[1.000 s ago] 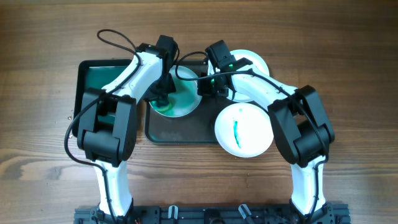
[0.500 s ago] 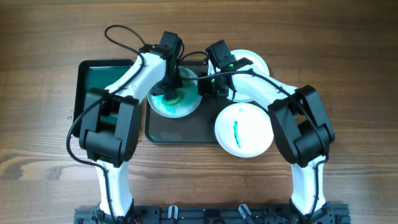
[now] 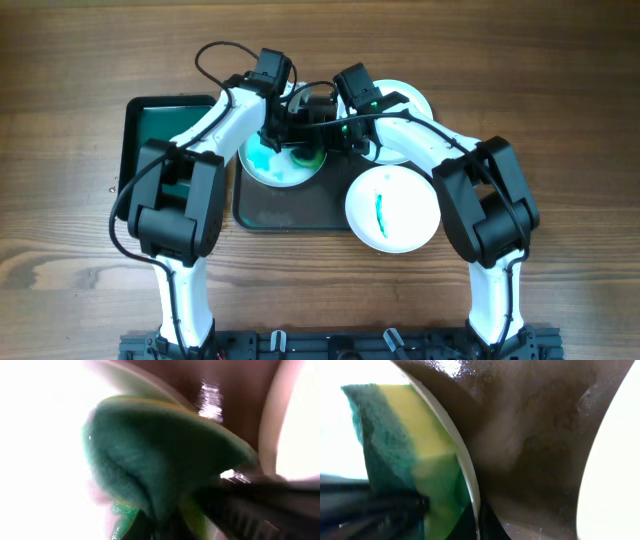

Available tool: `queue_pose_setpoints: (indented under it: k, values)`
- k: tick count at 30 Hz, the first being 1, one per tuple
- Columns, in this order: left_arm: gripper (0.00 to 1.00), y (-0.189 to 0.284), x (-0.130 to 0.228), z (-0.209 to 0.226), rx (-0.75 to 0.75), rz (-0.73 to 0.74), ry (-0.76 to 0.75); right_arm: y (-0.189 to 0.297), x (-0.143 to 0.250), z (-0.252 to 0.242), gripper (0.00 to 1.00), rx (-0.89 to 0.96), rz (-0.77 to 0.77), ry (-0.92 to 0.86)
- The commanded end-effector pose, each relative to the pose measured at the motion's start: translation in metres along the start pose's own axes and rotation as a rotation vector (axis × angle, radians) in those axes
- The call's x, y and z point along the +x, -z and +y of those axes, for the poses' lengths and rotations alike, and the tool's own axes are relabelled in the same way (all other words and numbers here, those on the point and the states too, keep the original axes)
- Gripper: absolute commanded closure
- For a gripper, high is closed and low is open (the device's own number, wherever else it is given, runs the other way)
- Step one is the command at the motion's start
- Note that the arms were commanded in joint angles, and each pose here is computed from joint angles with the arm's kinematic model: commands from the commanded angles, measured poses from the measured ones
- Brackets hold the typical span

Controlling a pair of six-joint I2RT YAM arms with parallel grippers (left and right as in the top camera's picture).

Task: Clean dirty plates on tray and stack at the side
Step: 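Scrub the left plate with the sponge held in the left gripper, then carry the scrubbed plate with the right gripper to the table's right side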

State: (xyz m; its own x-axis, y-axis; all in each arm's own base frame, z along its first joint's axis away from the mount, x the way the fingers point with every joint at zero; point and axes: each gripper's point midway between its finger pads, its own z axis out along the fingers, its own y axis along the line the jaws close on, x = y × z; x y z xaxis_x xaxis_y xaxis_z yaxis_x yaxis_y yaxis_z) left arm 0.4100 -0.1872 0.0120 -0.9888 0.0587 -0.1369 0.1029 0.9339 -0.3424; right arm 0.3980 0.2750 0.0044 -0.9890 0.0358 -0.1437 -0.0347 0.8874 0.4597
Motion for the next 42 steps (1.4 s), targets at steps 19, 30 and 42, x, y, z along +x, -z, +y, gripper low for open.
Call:
queue_pose_setpoints:
  k: [19,30,42]
  values:
    - [0.96,0.235,0.007,0.079,-0.376,-0.239,0.356,0.12,-0.023,-0.002,0.96,0.471,-0.328,0.282]
    - [0.96,0.234,0.006,0.078,-0.374,-0.241,0.359,0.232,-0.002,0.06,0.96,1.155,-0.817,0.606]
    - [0.96,0.234,0.006,0.078,-0.373,-0.243,0.368,0.178,0.011,0.07,0.96,0.841,-0.639,0.605]
